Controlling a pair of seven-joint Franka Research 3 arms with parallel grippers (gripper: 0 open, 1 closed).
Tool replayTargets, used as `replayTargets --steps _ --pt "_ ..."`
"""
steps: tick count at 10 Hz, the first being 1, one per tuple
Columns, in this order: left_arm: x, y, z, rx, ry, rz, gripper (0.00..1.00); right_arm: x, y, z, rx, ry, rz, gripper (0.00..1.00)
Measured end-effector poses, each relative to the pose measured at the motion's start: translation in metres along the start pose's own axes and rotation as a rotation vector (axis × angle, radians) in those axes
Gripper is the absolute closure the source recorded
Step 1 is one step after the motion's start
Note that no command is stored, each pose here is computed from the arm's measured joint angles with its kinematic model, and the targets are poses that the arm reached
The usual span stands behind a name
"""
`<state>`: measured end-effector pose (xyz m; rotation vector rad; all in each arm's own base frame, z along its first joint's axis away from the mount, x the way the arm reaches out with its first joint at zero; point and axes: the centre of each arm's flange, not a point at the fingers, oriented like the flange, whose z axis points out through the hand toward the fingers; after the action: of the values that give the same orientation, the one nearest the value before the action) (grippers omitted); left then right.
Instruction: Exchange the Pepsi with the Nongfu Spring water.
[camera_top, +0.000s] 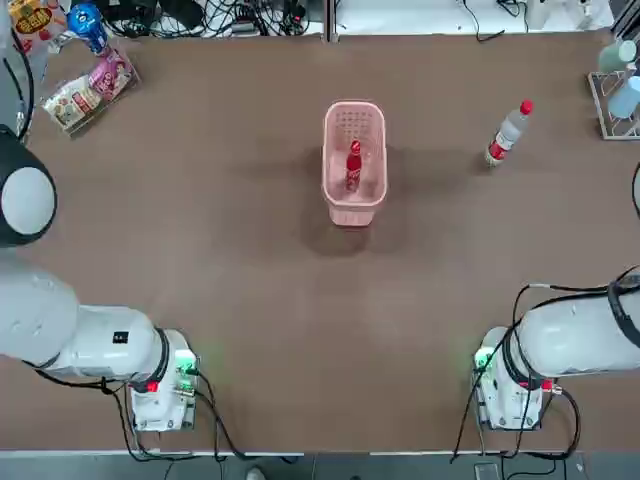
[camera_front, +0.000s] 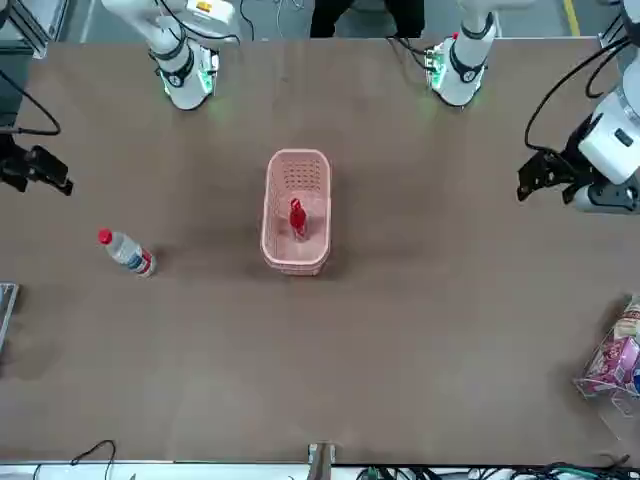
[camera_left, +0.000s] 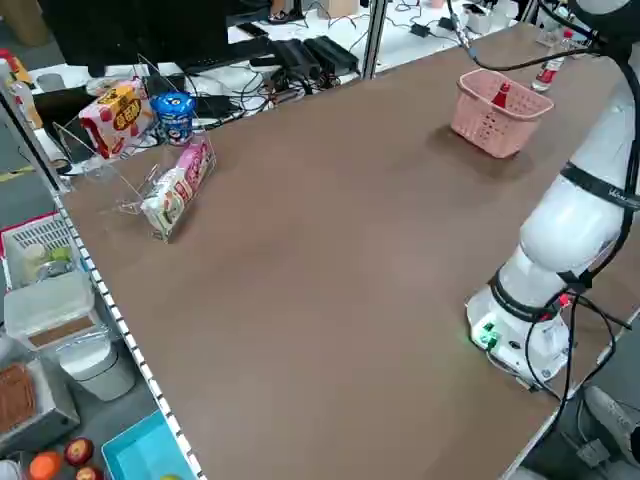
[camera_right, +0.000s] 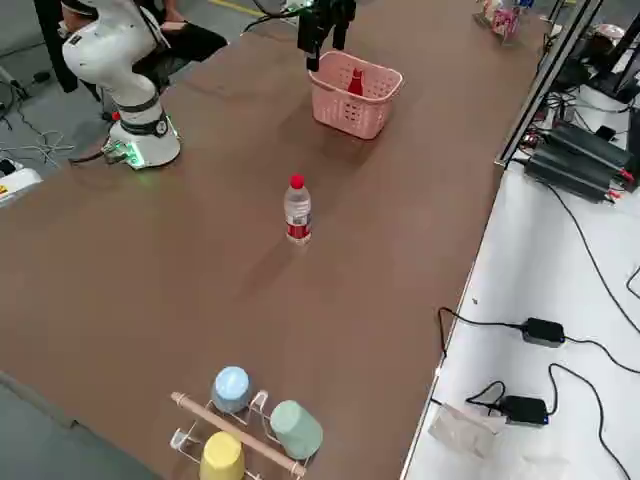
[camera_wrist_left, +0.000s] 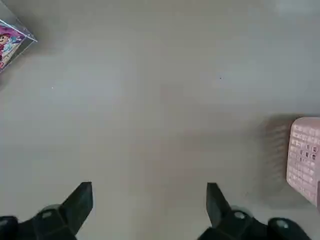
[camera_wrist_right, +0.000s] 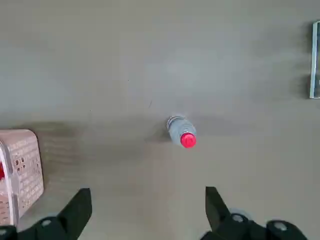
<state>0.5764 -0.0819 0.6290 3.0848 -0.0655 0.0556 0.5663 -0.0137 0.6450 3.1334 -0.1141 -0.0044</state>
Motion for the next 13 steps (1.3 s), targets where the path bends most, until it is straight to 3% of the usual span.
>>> replayTargets --steps 4,6,9,13 --pt "-0.002 0.022 0.002 0.007 0.000 0.032 0.00 0.001 0.003 0.003 -0.001 0.001 0.005 0.00" --pt "-0.005 0.077 0.018 0.042 -0.009 0.024 0.00 0.009 0.009 0.018 -0.020 0.023 -0.017 0.00" --pt "-0.012 0.153 0.040 0.022 0.000 -0.013 0.00 0.022 0.031 0.065 -0.030 0.054 -0.086 0.00" --pt "-0.059 0.302 0.092 0.010 0.004 -0.040 0.00 0.026 0.061 0.164 -0.041 0.126 -0.135 0.00"
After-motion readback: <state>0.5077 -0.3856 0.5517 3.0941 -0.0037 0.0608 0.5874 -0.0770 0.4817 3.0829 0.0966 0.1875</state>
